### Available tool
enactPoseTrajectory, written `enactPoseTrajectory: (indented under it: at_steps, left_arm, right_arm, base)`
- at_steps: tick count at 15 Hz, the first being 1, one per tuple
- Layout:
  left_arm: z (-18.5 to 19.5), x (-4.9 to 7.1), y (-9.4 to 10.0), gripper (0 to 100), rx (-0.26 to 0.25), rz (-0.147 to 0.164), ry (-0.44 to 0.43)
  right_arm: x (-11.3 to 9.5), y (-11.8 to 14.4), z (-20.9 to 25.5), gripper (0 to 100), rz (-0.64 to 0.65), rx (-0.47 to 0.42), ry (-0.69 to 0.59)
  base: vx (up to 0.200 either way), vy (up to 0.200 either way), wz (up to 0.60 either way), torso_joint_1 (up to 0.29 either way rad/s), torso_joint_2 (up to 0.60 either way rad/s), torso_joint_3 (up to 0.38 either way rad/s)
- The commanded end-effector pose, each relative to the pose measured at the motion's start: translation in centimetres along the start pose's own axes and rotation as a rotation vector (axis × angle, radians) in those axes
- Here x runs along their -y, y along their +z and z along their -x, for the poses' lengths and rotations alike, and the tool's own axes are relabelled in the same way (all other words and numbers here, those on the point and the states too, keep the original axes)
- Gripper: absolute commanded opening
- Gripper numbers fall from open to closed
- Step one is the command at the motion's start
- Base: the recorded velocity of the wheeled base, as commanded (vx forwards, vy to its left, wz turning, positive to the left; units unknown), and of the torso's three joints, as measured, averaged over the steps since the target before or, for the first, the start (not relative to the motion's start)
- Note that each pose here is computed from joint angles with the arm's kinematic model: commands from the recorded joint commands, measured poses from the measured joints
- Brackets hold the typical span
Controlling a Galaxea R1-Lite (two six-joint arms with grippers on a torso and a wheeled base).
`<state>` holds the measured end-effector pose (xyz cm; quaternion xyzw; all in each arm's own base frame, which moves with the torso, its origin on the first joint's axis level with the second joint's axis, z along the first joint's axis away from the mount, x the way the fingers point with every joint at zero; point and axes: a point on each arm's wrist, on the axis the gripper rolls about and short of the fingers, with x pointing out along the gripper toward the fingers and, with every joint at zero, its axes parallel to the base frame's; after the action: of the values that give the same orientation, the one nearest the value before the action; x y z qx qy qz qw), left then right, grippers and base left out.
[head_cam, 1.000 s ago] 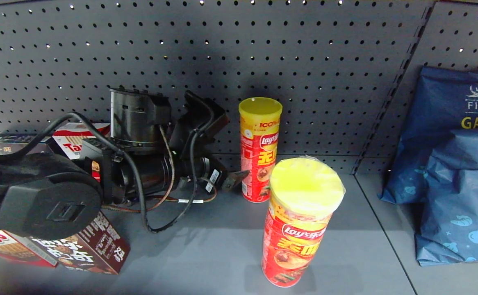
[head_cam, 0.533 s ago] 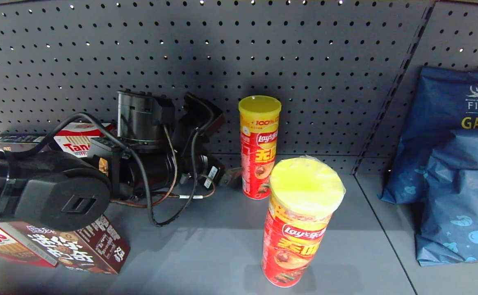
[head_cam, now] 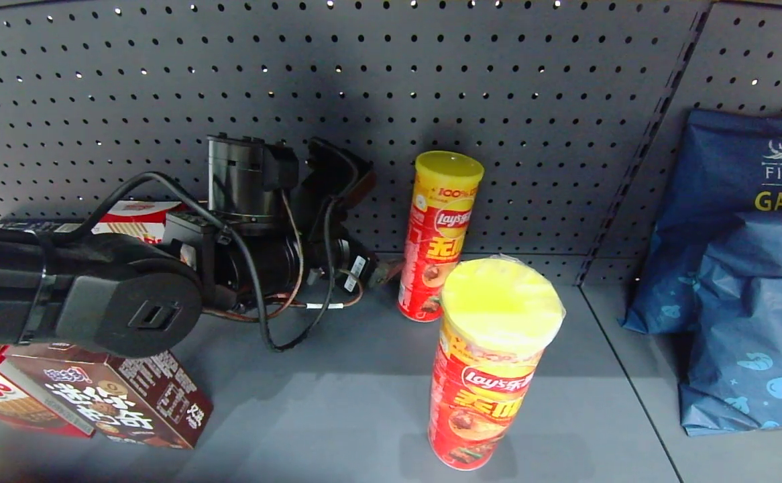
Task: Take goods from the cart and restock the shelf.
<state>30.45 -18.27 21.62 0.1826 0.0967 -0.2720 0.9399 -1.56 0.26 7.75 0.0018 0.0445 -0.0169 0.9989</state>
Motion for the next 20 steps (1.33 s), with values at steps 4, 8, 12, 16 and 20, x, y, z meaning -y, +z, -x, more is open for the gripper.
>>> enactPoseTrajectory:
  at_steps: [4,8,12,16,20]
  left_arm:
    - [-0.8,0.7,-0.7,100,-0.026,0.007,-0.020]
    - [-0.3,0.7,-1.7,100,-0.058,0.016,-0.021]
    - [0.4,0.7,-1.9,100,-0.070,0.012,0.003]
    - [0.3,0.9,-1.6,100,-0.063,0.005,-0.003]
    - [-1.6,1.5,-1.7,100,-0.072,0.002,-0.017]
  right_arm:
    - [0.0,0.0,0.0,100,0.000,-0.001,0.000]
    - [0.0,0.0,0.0,100,0.000,-0.001,0.000]
    - [0.0,0.0,0.0,100,0.000,-0.001,0.000]
    - [0.0,0.0,0.0,100,0.000,-0.001,0.000]
    - [0.0,0.0,0.0,100,0.000,-0.001,0.000]
  base:
    - [0.000,0.000,0.00,0.000,0.00,0.000]
    - [0.000,0.000,0.00,0.000,0.00,0.000]
    - [0.000,0.000,0.00,0.000,0.00,0.000]
    - [0.000,0.000,0.00,0.000,0.00,0.000]
    - [0.000,0.000,0.00,0.000,0.00,0.000]
